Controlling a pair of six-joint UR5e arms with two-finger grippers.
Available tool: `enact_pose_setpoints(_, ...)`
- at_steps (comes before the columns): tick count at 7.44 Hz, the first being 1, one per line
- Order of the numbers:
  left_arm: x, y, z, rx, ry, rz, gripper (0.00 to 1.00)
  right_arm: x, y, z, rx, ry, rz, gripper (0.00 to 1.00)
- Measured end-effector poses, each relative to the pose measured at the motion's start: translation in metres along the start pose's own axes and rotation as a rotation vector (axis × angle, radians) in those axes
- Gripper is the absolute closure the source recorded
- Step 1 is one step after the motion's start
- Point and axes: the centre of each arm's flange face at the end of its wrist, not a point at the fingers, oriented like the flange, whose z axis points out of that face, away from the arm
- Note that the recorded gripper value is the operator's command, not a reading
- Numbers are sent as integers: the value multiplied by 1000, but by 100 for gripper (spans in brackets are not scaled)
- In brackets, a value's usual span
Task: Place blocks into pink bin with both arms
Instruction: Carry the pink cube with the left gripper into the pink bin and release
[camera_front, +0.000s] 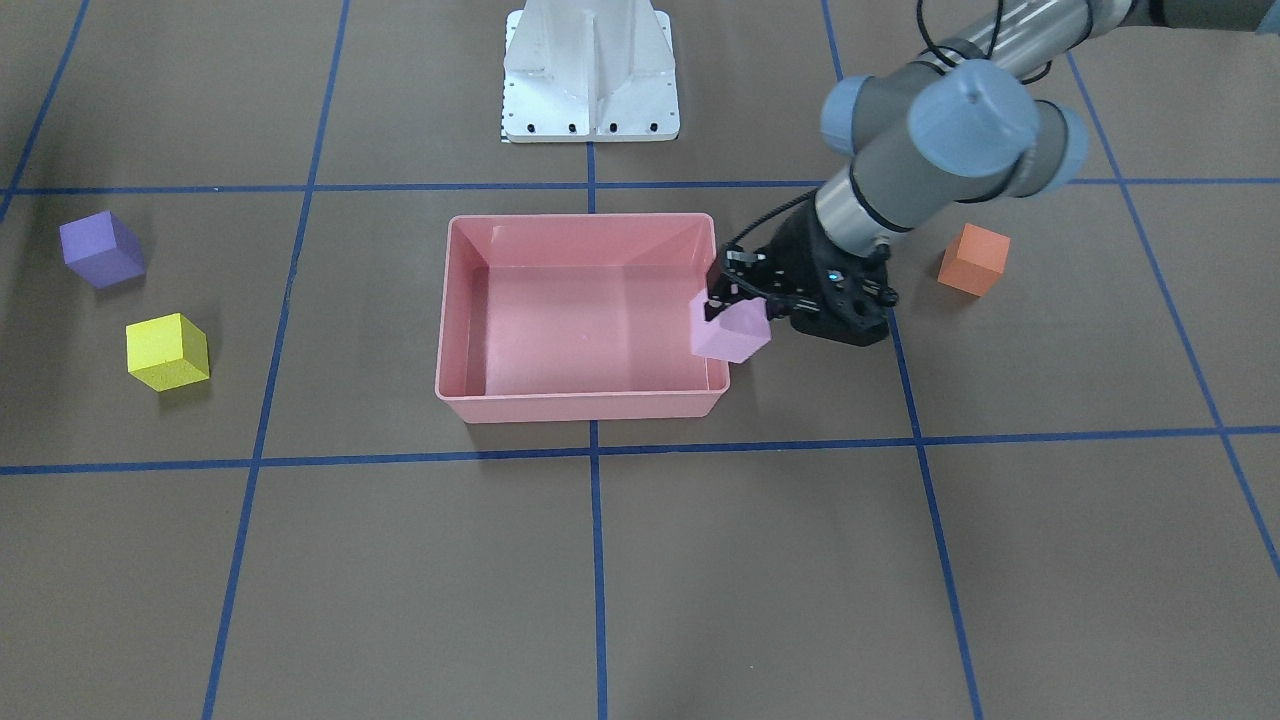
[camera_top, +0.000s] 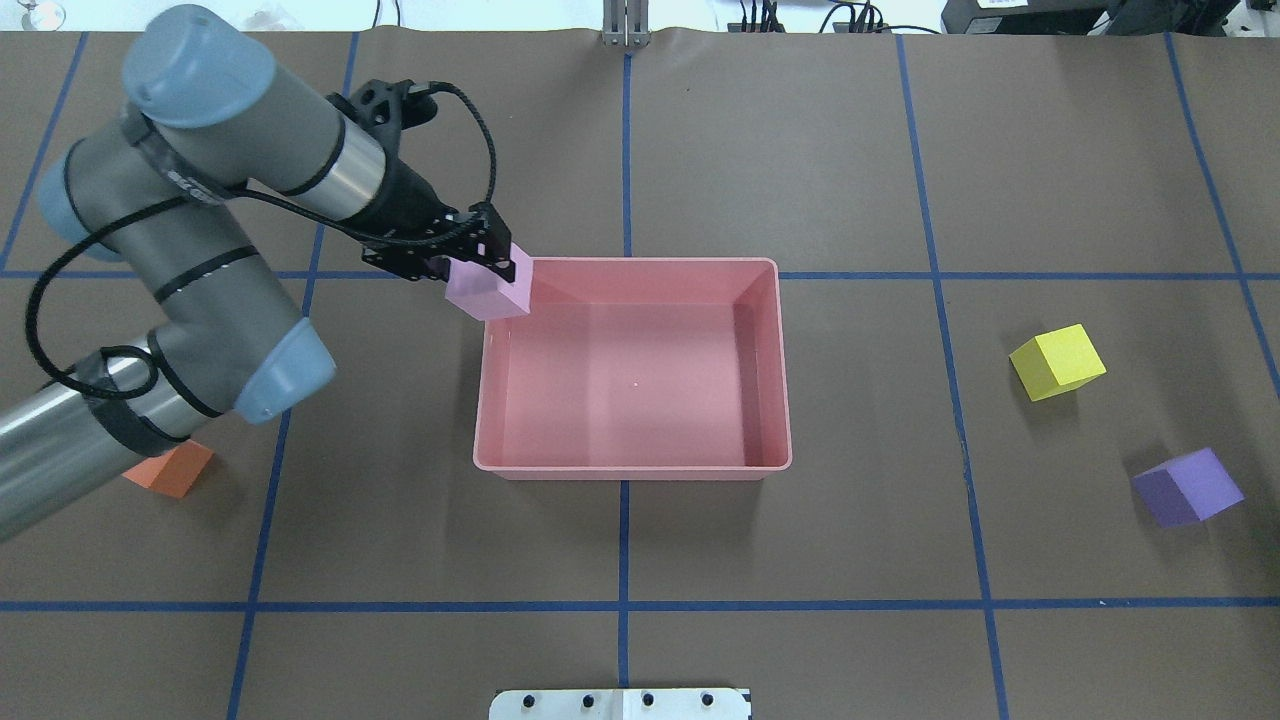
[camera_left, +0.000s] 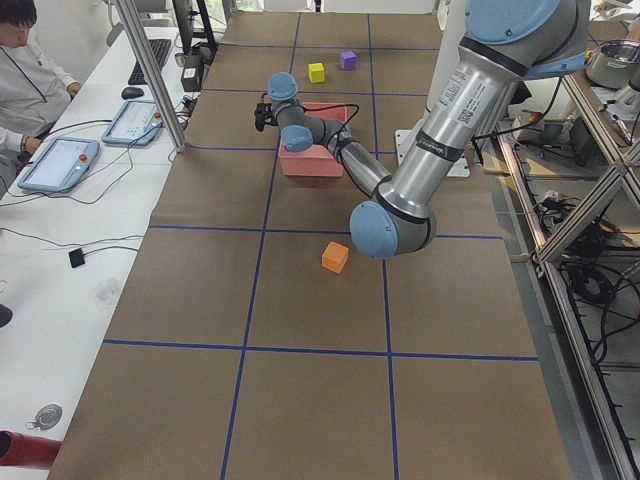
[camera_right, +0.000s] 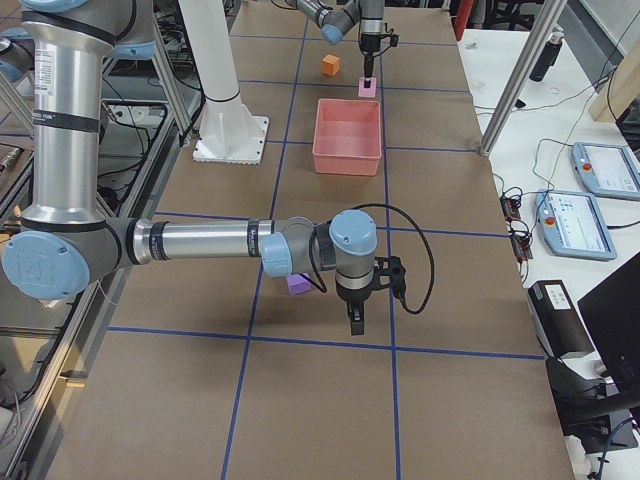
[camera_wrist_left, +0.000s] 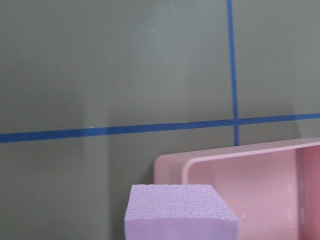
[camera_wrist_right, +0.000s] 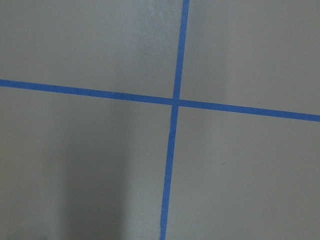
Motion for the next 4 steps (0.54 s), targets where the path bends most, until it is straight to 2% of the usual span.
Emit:
enact_pose_setpoints(1,36,17,24,14,-43,-17,0,-3,-1,1,-1,-4,-7,0)
enact_pose_setpoints(3,67,51,65,62,-130,-8,0,-15,-4,7,-10,-15,-7,0)
enact_pose_setpoints(4,70,58,70,79,-143,-1,0,-27,-8,9,-15,-26,3,0)
